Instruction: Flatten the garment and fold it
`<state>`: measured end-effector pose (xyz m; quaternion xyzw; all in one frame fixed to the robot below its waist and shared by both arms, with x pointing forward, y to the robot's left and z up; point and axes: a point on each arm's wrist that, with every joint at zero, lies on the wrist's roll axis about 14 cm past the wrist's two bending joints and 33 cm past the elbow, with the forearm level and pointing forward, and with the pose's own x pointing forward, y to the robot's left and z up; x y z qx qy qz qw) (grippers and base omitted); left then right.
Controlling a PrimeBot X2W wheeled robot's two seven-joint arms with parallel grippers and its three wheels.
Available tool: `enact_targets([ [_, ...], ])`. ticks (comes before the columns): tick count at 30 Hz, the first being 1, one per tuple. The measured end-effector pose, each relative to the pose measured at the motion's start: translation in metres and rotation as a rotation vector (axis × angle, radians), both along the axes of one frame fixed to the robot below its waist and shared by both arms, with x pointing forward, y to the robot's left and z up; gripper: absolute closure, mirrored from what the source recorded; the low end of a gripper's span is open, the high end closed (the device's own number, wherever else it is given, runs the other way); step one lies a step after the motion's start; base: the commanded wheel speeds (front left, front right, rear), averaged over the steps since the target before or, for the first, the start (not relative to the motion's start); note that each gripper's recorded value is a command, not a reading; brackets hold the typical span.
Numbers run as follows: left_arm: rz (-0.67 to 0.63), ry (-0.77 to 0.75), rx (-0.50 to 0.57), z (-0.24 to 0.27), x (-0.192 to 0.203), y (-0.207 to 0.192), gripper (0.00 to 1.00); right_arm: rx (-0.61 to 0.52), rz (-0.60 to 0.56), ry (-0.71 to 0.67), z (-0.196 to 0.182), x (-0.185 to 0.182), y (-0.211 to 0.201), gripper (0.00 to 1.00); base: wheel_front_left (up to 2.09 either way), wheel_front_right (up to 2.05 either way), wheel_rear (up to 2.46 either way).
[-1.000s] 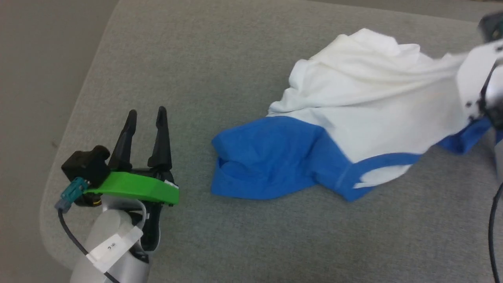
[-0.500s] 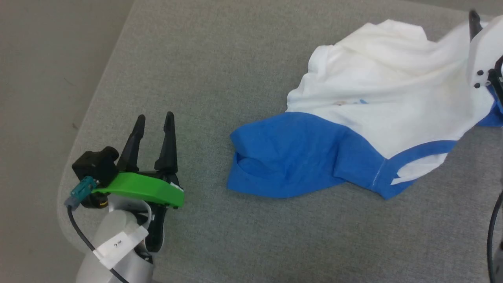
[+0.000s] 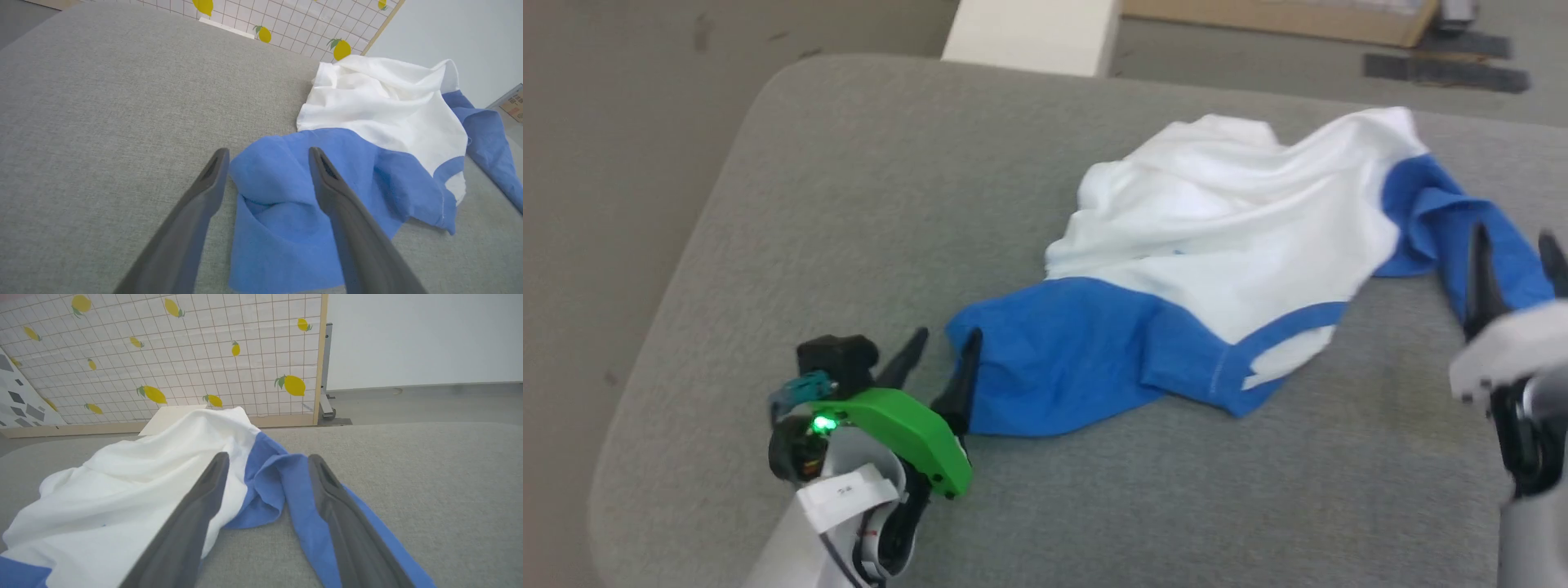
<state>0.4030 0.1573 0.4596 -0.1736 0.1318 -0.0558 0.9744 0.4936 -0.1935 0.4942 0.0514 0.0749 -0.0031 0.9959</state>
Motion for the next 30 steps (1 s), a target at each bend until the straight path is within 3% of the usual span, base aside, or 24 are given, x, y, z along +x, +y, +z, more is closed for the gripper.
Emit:
enact_targets([
  [4,-0.104,0.155,0.035,-0.02,-0.009,-0.027,0.0,0.003,-0.067,0.017,-0.003,-0.029,-0.028,0.0,0.0,0.0,0.0],
  [13,-0.262,0.451,0.155,-0.069,-0.035,-0.055,0.0,0.028,-0.141,-0.029,0.015,-0.055,-0.057,0.0,0.0,0.0,0.0],
  [14,-0.27,0.459,0.16,-0.071,-0.035,-0.056,0.23,0.028,-0.145,-0.032,0.015,-0.056,-0.059,0.0,0.0,0.0,0.0],
  [15,-0.273,0.462,0.163,-0.072,-0.034,-0.057,0.83,0.028,-0.148,-0.034,0.016,-0.057,-0.06,0.0,0.0,0.0,0.0],
  [16,-0.272,0.464,0.164,-0.073,-0.033,-0.056,1.0,0.028,-0.151,-0.035,0.015,-0.057,-0.061,0.0,0.0,0.0,0.0],
  [24,-0.192,0.406,0.122,-0.069,-0.02,-0.038,1.0,0.047,-0.158,-0.032,0.009,-0.059,-0.062,0.0,0.0,0.0,0.0],
  [30,0.049,0.305,0.14,-0.032,0.012,0.047,1.0,0.05,-0.151,-0.024,0.006,-0.059,-0.059,0.0,0.0,0.0,0.0],
])
